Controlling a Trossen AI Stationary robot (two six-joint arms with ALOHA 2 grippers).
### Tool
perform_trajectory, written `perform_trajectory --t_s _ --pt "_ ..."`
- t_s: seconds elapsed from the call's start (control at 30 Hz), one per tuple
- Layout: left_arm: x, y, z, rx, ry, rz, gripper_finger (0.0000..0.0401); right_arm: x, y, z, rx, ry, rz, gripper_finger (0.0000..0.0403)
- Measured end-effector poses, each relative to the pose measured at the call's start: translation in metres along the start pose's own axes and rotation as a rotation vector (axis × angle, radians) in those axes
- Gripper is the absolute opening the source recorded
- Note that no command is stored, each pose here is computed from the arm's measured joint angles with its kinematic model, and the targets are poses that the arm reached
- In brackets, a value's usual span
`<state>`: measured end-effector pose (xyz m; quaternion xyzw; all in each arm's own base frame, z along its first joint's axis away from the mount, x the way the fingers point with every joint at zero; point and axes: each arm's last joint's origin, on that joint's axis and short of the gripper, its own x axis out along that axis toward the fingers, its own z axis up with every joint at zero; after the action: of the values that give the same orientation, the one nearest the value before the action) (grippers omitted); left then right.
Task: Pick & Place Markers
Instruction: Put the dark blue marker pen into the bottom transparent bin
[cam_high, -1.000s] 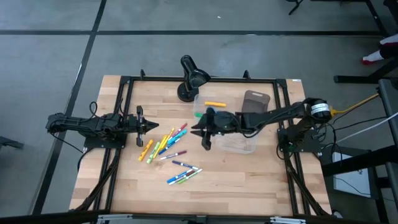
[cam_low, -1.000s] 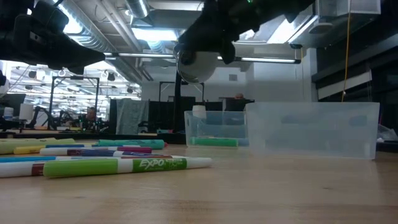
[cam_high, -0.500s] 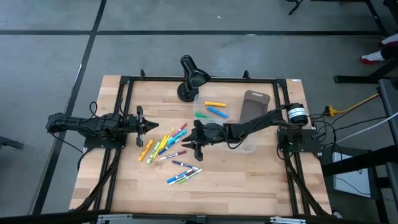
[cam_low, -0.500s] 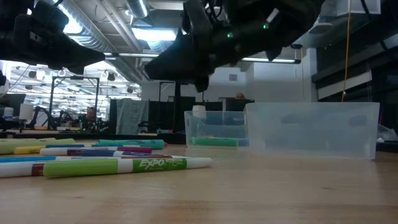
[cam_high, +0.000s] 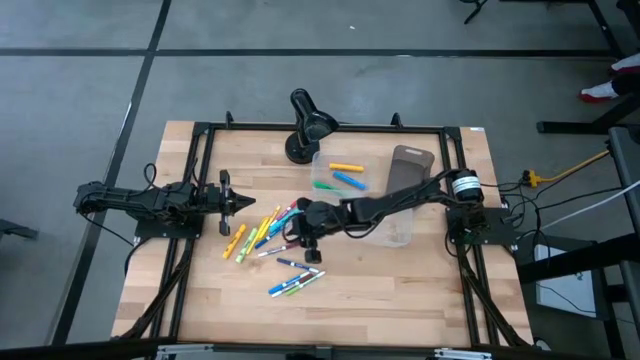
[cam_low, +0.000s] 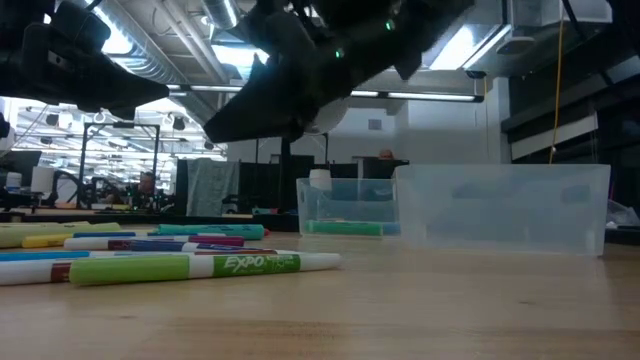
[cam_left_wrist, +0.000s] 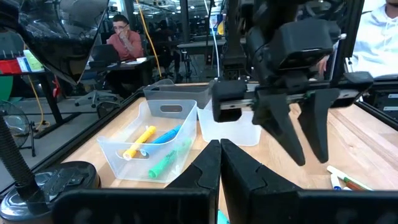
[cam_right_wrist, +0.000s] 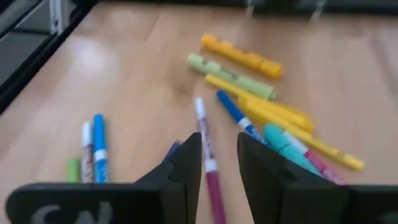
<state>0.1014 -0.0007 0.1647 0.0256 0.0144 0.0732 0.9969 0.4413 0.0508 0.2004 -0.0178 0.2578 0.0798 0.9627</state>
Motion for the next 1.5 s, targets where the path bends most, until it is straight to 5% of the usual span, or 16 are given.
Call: perform_trajectory --t_s 0.33,0.63,0.83,1.23,1.5 --pt "0.0 0.0 0.0 0.0 0.0 0.0 0.0006 -0.002 0.016 0.015 0.086 0.01 0.088 0.0106" --pt "0.0 0.0 0.0 0.0 0.0 0.0 0.0006 -0.002 0.027 0.015 0.2 0.018 0.077 0.0191" --pt "0.0 0.0 0.0 0.0 0.0 0.0 0.0006 0.003 0.044 0.009 0.167 0.033 0.025 0.0209" --pt "0.0 0.0 0.0 0.0 0.0 0.0 0.0006 0.038 0.089 -0.041 -0.052 0.14 -0.139 0.0188" --pt "0.0 0.0 0.0 0.0 0.0 0.0 0.0006 0.052 0.096 -0.047 -0.124 0.146 -0.205 0.0177"
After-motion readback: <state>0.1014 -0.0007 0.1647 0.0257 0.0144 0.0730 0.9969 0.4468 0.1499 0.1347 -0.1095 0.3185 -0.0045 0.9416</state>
